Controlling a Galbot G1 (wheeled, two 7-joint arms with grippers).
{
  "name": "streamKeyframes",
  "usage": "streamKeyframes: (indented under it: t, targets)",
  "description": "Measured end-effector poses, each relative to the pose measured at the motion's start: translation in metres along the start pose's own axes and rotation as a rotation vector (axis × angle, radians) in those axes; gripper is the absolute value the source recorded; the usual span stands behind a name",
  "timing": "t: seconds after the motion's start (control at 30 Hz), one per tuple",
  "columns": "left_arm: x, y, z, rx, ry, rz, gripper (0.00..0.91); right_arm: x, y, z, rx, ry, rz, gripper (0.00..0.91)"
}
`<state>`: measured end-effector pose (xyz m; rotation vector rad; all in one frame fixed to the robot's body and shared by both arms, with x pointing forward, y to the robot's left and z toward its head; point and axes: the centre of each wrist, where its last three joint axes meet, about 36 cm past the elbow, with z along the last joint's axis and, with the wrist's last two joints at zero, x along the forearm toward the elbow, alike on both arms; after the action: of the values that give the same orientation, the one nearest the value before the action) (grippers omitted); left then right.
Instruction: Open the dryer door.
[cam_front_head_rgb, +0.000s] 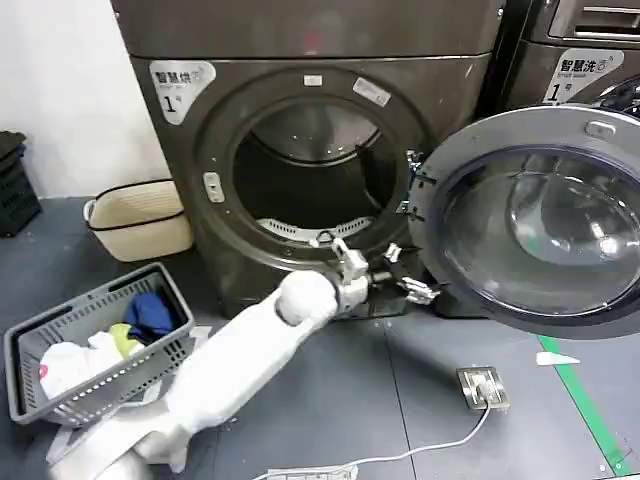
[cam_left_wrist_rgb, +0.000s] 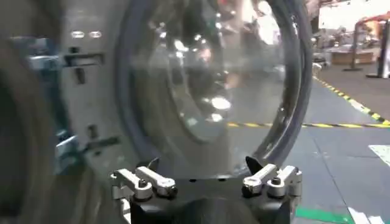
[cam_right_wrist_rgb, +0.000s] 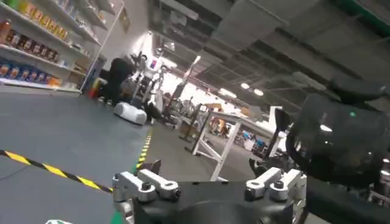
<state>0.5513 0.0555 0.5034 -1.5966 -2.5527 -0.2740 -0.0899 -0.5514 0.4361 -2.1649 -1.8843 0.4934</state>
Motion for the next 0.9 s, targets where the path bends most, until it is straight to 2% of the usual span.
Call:
streamKeyframes:
  t: [0.53,0.9]
  targets:
    - [0.181,0.001,-0.003,0.100,0.081,-0.236,0.907,0.005,0.031,-0.007,-0.033,-0.011,-0.068,0.907]
    - [0.291,-0.013,0.006,0.313,0.282,-0.485,0.907,0.007,0.048,-0.005,-0.040,-0.008,-0.122,0.907]
